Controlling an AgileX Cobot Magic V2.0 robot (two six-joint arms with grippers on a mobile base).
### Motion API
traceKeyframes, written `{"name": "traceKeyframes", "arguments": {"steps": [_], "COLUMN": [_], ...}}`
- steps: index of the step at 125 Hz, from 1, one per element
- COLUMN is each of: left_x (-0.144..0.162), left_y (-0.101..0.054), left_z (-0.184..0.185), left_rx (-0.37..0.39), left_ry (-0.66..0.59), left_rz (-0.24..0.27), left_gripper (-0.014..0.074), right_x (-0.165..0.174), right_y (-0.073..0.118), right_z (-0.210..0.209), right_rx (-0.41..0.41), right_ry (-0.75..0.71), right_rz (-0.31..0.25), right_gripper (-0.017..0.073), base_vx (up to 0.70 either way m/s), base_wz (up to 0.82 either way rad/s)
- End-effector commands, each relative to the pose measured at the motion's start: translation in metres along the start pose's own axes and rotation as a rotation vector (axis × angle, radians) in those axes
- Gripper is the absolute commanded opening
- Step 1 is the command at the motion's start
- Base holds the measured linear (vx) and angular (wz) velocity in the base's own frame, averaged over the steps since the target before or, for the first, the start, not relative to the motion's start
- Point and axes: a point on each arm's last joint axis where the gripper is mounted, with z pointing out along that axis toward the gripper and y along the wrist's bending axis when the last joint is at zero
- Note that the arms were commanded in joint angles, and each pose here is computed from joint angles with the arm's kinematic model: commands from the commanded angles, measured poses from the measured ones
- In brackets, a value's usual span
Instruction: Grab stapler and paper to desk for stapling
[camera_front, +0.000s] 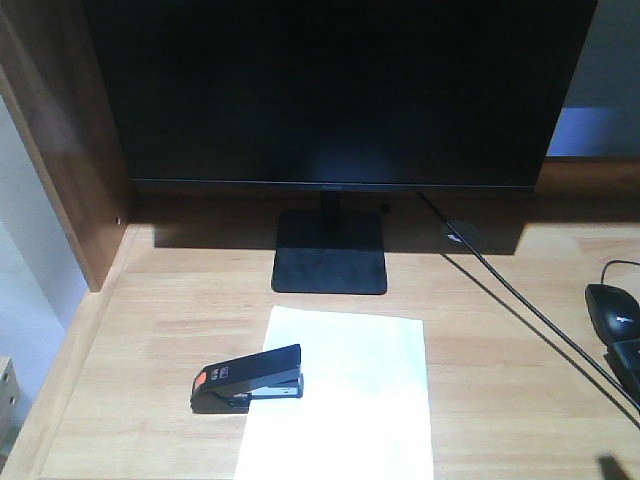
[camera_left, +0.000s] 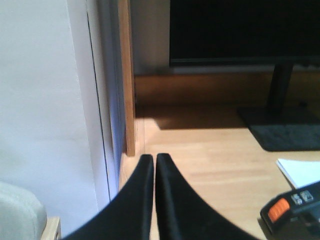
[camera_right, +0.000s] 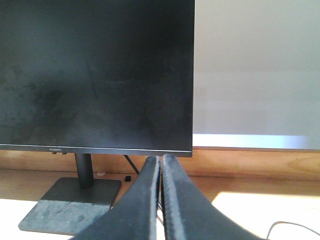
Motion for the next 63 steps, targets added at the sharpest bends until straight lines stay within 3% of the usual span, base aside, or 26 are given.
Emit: {"name": "traceKeyframes", "arguments": {"steps": [1,63], "left_x": [-0.0055,-0.0059], "left_y": [0.0008,0.0007], "left_z": [-0.0008,-0.0009], "left_rx": [-0.008,-0.008], "left_ry": [-0.097,-0.097], "left_rz": [-0.020,-0.021], "left_gripper": [-0.0006,-0.0006], "right_x": [-0.0114,-0.0114], "right_y": [0.0030,0.0030], "right_z": [0.0000,0.0000], "right_rx": [-0.032,-0.032], "right_ry": [-0.046,-0.046], "right_rz": [-0.021,-0.021], "right_gripper": [-0.0010,-0.0010], "base_vx": [0.00,0.00], "base_wz": [0.00,0.00]}}
